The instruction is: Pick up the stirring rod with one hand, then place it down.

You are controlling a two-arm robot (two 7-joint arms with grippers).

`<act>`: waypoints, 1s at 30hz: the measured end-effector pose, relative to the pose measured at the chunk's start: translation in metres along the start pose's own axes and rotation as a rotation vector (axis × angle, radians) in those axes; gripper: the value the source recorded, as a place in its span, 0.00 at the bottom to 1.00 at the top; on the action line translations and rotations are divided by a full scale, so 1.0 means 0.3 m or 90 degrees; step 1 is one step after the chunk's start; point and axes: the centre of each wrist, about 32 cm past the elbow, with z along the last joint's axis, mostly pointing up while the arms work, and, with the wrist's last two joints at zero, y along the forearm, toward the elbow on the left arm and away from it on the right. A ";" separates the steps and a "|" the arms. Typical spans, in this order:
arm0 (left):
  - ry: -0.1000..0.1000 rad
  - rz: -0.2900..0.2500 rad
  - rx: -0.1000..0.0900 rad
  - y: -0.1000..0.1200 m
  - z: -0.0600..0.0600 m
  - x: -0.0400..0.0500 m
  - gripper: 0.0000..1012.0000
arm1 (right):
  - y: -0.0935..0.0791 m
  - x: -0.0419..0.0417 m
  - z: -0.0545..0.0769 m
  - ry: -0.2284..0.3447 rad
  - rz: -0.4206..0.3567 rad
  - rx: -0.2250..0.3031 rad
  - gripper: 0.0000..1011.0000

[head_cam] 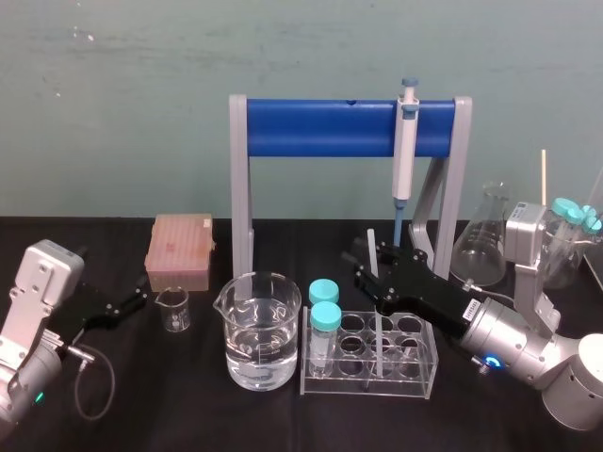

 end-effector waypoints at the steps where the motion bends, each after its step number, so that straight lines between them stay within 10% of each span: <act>1: 0.000 0.000 0.000 0.000 0.000 0.000 0.99 | 0.000 0.000 0.000 0.000 0.000 0.000 0.33; 21: 0.000 0.000 0.000 0.000 0.000 0.000 0.99 | -0.003 0.004 0.009 -0.004 -0.014 0.009 0.92; 30: 0.000 0.000 0.000 0.000 0.000 0.000 0.99 | -0.055 -0.005 0.068 -0.078 -0.249 0.028 0.99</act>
